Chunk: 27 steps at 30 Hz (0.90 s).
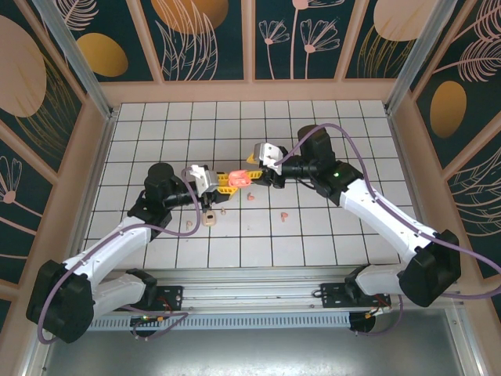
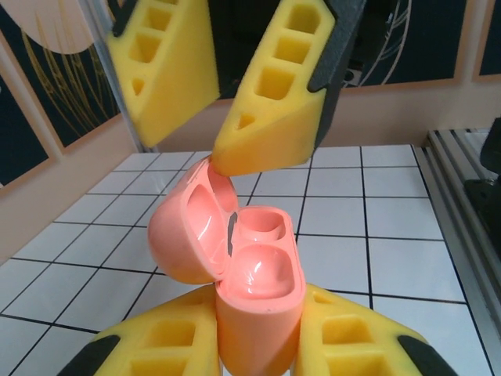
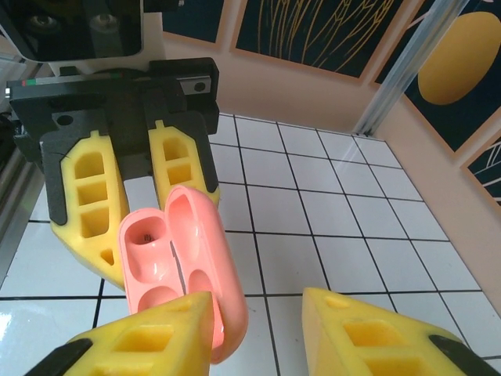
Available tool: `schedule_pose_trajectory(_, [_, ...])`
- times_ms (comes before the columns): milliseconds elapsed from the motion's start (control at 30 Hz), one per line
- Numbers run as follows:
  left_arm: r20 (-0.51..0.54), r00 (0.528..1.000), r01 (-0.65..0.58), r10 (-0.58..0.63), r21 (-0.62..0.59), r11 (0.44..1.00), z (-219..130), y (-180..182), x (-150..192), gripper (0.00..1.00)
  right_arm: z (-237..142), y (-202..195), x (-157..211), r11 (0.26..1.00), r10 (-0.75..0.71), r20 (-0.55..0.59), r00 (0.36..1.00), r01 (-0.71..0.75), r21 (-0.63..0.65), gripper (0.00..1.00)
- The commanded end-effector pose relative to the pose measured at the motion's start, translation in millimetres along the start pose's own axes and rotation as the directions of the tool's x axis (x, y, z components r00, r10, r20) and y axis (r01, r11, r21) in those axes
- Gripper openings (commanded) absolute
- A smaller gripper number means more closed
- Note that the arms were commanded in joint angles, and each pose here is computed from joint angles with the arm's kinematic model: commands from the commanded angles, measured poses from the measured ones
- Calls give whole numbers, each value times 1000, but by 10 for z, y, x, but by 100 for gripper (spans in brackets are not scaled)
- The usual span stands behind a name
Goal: Insert the wireless bluetooth earbuds into the charging case
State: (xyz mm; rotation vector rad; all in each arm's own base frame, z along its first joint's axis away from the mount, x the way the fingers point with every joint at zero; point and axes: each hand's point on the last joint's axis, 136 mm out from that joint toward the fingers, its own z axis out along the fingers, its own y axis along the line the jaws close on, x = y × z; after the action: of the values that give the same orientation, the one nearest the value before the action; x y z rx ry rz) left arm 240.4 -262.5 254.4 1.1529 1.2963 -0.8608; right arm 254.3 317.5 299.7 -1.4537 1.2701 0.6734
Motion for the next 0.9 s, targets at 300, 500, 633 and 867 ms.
schedule_pose_trajectory(300, [55,996,72,-66,-114,991,-40,125,59,17,-92,-142,-93,992,105,100,989,-111,58,36])
schedule_pose_trajectory(500, [45,992,121,-115,-170,978,-38,225,147,15,-86,-198,-66,975,202,114,973,-211,72,37])
schedule_pose_trajectory(633, [40,991,135,-130,-185,973,-22,264,202,15,-112,-218,-94,959,258,132,957,-270,82,36])
schedule_pose_trajectory(867, [27,982,186,-185,-227,956,-9,350,304,14,-194,-345,-49,898,381,161,910,-406,171,36])
